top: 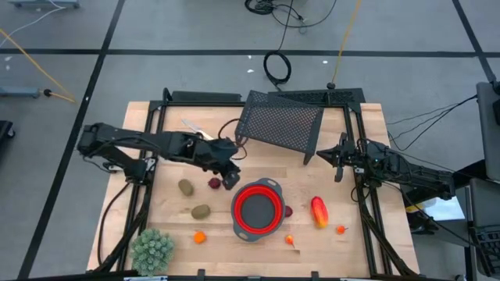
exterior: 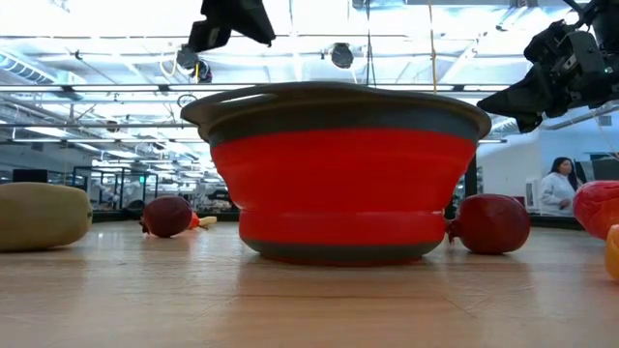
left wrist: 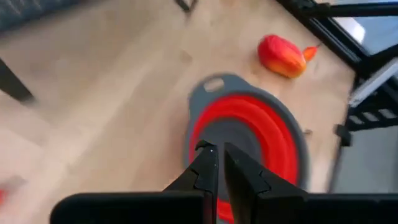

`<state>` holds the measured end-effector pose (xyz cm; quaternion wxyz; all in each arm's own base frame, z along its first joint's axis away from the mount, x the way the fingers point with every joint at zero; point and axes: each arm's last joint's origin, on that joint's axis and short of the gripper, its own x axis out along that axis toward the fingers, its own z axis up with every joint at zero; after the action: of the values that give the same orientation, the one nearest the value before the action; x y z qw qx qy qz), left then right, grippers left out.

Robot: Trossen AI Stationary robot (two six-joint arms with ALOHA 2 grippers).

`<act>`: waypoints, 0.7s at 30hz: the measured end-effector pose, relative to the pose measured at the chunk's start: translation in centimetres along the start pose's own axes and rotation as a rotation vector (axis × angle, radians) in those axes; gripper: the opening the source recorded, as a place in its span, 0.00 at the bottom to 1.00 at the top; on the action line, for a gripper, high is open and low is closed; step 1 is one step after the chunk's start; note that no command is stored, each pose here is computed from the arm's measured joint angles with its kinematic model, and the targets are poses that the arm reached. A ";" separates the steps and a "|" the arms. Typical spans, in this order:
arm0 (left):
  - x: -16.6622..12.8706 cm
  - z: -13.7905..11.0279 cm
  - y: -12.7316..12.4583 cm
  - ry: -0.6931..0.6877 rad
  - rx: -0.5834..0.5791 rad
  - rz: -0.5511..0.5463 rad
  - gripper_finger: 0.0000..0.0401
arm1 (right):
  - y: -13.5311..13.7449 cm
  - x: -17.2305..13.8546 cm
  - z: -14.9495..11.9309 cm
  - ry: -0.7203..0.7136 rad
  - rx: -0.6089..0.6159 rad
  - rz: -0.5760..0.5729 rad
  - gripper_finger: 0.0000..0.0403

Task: Pick & Place Fruit
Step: Put the strainer bowl on the black shelf

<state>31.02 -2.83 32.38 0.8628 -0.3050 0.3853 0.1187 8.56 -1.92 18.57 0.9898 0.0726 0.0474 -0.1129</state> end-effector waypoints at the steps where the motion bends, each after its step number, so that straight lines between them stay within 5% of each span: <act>1: 0.4 -0.1 0.0 0.020 -0.027 -0.008 0.06 | 0.0 0.0 0.0 -0.001 0.000 0.000 0.01; 8: 2.2 -0.3 0.1 0.082 -0.209 0.005 0.06 | 0.0 0.0 0.0 -0.001 0.000 0.000 0.01; 21: 2.5 -0.3 0.1 0.082 -0.177 0.010 0.06 | 0.0 0.0 0.0 0.000 0.000 0.000 0.01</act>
<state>32.47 -3.04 30.37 0.8153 -0.3828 0.4098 0.1442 8.56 -1.92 18.57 0.9898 0.0726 0.0472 -0.1129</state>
